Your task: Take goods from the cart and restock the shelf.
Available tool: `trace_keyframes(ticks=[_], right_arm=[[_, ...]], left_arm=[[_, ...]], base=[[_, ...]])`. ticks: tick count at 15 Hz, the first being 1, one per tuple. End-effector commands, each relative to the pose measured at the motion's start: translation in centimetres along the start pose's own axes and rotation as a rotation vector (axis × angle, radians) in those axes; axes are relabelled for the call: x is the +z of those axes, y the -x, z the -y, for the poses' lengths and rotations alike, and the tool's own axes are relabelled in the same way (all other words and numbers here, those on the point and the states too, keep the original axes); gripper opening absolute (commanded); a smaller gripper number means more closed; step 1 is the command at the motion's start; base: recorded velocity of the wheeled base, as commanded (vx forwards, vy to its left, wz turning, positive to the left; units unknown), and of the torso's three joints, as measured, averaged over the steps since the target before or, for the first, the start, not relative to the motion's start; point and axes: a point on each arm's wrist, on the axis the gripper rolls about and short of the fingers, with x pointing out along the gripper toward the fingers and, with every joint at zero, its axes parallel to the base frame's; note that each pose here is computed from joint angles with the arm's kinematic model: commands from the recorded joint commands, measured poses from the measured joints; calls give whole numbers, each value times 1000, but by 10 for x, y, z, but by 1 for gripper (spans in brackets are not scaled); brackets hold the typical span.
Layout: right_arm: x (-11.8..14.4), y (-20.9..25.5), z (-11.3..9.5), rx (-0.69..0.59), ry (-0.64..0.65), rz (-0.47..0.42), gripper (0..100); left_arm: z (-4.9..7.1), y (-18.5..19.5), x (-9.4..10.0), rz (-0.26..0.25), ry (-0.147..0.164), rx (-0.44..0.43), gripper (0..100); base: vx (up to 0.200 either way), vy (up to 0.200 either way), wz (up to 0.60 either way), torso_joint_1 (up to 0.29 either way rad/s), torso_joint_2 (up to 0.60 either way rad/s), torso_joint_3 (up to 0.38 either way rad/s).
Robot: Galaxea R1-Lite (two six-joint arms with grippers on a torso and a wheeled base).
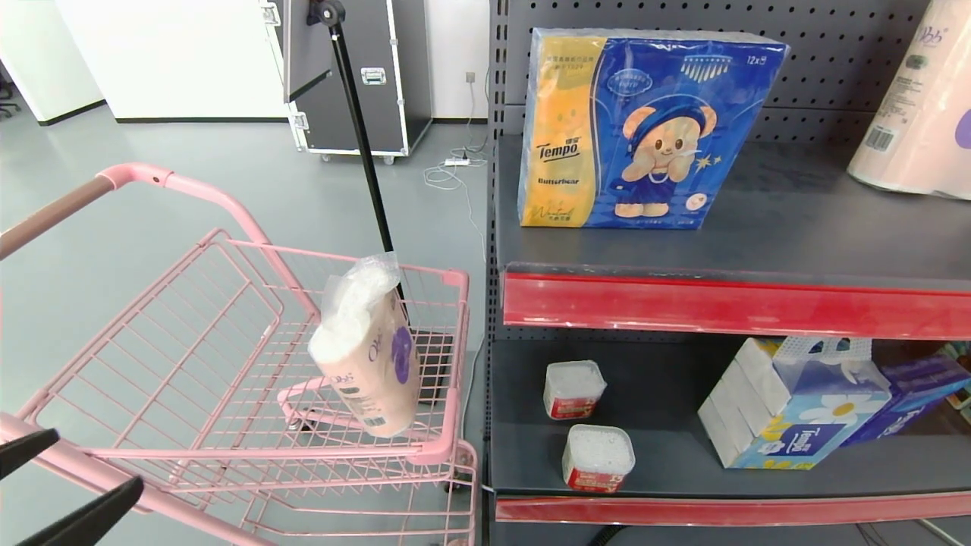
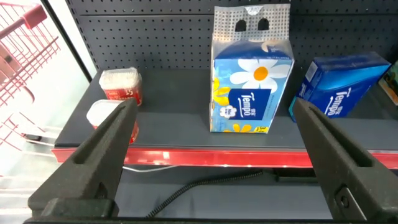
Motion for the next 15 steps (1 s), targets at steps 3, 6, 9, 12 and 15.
trace_keyframes(ticks=[3, 6, 9, 12, 15], right_arm=[[0, 0, 0, 1, 0, 0, 100], [0, 0, 0, 1, 0, 0, 100], [0, 0, 0, 1, 0, 0, 100], [0, 0, 0, 1, 0, 0, 100], [0, 0, 0, 1, 0, 0, 100]], left_arm=[[-17, -82, -4, -268, 27, -78, 100], [-12, -106, -15, -350, -33, -154, 100], [-15, -149, -24, -355, -51, -142, 100], [-16, -156, -31, -356, -49, -139, 100], [-15, -166, -28, -343, -57, -143, 100]], base=[[0, 0, 0, 0, 0, 0], [0, 0, 0, 0, 0, 0], [0, 0, 0, 0, 0, 0], [0, 0, 0, 0, 0, 0], [0, 0, 0, 0, 0, 0]])
